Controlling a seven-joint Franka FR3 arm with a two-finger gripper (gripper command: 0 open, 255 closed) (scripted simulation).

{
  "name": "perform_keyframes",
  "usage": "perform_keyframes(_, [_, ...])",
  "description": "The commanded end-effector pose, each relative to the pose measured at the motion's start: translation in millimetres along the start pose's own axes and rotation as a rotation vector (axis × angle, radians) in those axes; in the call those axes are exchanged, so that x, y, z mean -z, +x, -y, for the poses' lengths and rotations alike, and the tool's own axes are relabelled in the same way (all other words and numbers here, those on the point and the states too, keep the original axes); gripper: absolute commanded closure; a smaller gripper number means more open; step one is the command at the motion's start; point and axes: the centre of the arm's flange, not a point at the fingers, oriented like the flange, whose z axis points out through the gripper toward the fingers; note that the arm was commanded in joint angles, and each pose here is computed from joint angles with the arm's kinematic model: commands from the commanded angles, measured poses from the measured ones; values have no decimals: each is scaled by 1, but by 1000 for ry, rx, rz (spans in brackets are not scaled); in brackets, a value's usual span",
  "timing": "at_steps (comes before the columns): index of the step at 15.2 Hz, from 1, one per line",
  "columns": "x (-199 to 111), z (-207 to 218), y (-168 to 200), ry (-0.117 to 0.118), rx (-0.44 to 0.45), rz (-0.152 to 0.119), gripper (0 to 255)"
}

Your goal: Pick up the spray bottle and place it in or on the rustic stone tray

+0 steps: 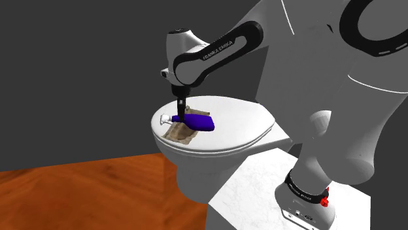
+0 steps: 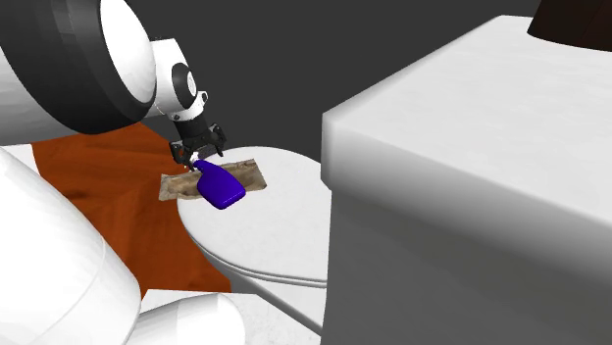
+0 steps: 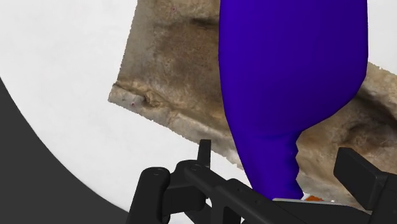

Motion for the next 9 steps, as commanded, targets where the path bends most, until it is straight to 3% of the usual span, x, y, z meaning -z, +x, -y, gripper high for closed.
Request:
perform_keyframes(1, [23, -1, -1, 0, 0, 1, 0])
perform_keyframes(9, [33, -1, -1, 0, 0, 1, 0])
